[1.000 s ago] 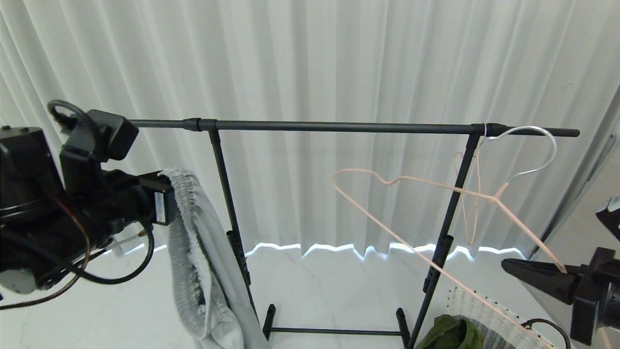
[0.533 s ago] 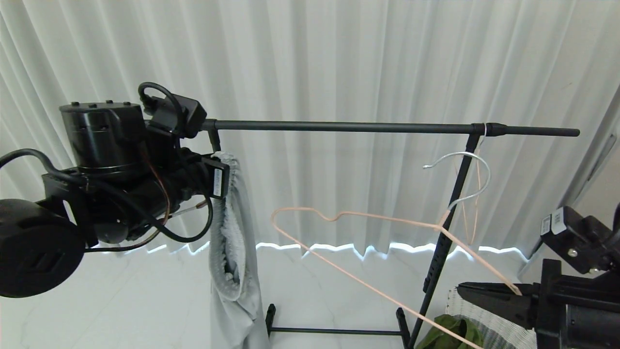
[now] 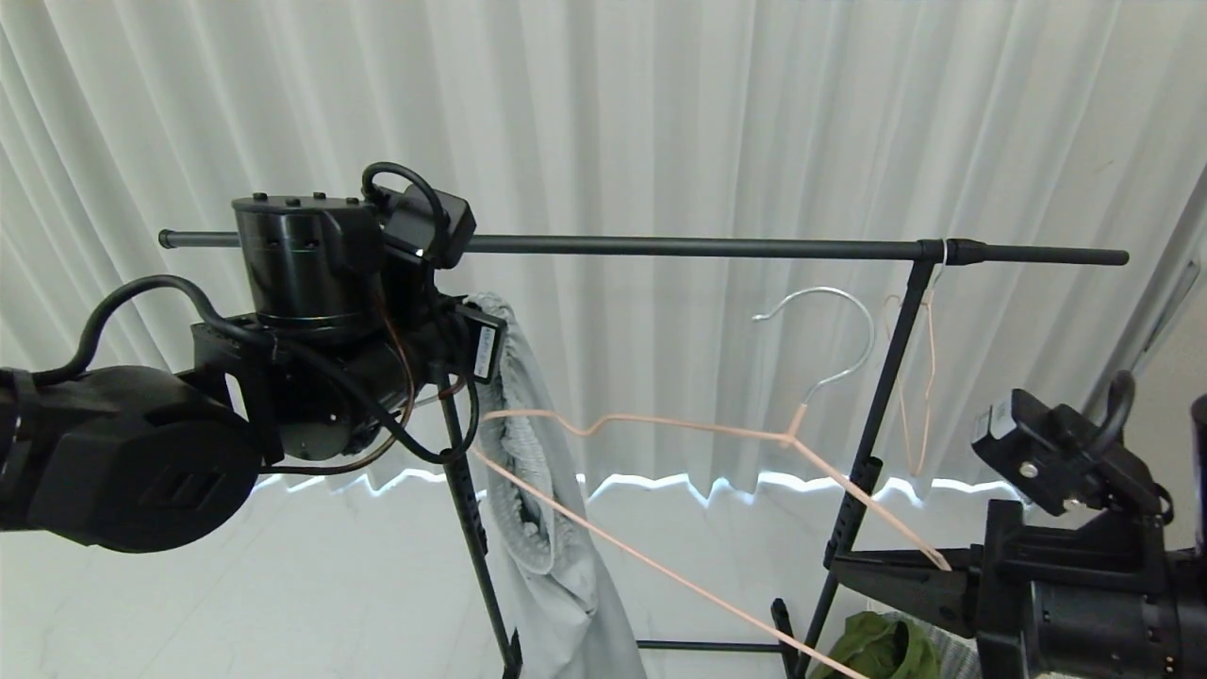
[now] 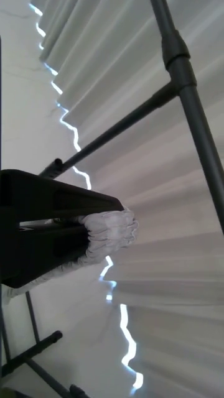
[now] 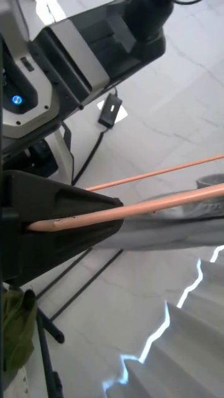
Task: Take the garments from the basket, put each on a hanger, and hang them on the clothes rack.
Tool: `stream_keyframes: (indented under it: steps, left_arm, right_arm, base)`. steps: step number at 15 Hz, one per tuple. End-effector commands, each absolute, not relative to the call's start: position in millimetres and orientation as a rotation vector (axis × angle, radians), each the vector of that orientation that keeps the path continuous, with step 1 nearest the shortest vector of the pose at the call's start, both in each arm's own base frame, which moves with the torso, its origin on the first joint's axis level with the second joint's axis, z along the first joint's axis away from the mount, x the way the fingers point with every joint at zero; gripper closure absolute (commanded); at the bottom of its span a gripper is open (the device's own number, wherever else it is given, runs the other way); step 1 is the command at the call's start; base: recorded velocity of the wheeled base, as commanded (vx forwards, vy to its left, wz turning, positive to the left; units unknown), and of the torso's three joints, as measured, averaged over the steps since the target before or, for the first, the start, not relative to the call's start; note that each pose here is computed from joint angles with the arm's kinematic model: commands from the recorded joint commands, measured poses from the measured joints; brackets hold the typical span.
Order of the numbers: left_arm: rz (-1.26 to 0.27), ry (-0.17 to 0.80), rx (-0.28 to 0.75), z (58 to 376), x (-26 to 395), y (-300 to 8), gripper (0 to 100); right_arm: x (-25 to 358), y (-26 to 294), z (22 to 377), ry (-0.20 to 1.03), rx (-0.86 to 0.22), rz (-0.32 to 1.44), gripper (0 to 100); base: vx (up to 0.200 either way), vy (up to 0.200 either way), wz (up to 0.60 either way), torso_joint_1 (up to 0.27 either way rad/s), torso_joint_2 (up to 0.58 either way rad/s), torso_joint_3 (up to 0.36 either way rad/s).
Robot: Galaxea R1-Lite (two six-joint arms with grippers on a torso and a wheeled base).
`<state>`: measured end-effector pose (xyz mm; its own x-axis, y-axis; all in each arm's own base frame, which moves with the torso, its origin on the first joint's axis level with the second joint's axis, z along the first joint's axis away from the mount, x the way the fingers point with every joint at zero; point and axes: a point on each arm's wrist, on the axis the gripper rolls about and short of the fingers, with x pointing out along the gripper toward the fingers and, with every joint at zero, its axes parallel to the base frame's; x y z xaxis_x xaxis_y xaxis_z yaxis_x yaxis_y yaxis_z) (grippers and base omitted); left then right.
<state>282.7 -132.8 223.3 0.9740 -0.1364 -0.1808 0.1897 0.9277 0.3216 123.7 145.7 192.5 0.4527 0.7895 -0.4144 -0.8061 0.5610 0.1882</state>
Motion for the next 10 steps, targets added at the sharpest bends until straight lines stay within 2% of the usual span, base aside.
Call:
stream_keyframes:
  steps: [1,5,7,10]
  left_arm:
    - [-0.163,0.152,0.354,225.1,282.5,-135.1,100]
    - [-0.110,0.184,0.372,226.1,278.5,-131.8,100]
    - [-0.115,0.216,0.387,226.5,273.9,-129.9,100]
    - [-0.117,0.212,0.381,228.2,275.2,-131.6,100]
  right_arm:
    - [139.5,162.6,188.7,0.548,-0.011,0.955,100]
    - [166.8,178.7,182.2,0.512,0.034,0.837,100]
    - [171.3,183.2,181.3,0.491,0.055,0.829,100]
    - [171.0,185.6,179.8,0.497,0.058,0.835,100]
  base:
    - [0.000,0.000,0.00,0.000,0.00,0.000]
    - [0.000,0.000,0.00,0.000,0.00,0.000]
    - [0.000,0.000,0.00,0.000,0.00,0.000]
    - [0.000,0.000,0.00,0.000,0.00,0.000]
